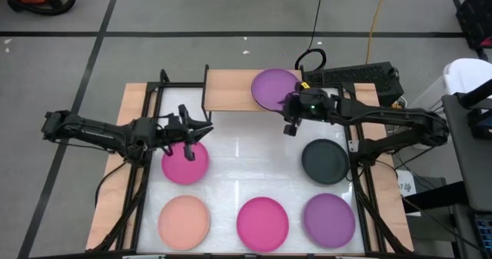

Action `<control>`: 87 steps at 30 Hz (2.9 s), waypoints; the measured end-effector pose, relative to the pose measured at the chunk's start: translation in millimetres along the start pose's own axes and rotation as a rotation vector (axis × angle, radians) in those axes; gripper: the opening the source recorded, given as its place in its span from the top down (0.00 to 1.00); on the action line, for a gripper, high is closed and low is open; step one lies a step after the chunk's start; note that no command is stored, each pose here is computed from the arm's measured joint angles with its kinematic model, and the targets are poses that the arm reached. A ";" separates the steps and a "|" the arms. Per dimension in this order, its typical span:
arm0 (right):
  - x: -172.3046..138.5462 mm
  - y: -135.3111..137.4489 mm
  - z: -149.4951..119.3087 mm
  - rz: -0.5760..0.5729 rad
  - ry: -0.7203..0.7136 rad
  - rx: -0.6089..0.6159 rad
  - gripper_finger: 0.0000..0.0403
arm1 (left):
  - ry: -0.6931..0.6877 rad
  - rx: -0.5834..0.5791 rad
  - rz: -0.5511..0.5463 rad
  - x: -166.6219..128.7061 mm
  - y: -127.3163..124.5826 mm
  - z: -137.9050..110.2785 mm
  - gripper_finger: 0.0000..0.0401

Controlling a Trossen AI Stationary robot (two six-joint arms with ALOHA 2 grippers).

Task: Place and stack plates onto a shelf
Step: Stack the left pink plate on the purple plate on the shelf

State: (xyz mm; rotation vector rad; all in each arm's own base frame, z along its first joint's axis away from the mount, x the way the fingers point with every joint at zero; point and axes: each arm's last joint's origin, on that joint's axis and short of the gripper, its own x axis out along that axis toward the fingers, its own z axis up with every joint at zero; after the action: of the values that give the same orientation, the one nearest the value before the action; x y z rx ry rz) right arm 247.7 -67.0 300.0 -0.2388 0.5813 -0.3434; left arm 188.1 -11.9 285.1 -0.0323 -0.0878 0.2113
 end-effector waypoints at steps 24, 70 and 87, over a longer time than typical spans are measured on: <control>-60.3 84.2 -17.8 0.249 -0.296 0.001 0.64 | 1.120 -0.235 0.270 30.9 -44.5 -89.4 0.82; -59.2 90.8 -23.4 0.248 -0.334 0.018 0.64 | 1.425 -0.284 0.489 47.8 -77.6 -138.2 0.82; -65.0 87.1 -25.2 0.247 -0.359 0.031 0.64 | 1.491 -0.152 0.238 56.3 -92.9 -103.9 0.98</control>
State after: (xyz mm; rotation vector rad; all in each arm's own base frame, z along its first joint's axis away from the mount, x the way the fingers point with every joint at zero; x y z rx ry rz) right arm 204.1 34.5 284.2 -0.1901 0.2464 -0.0663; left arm 271.6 -93.2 190.2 -0.3427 1.3918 0.3724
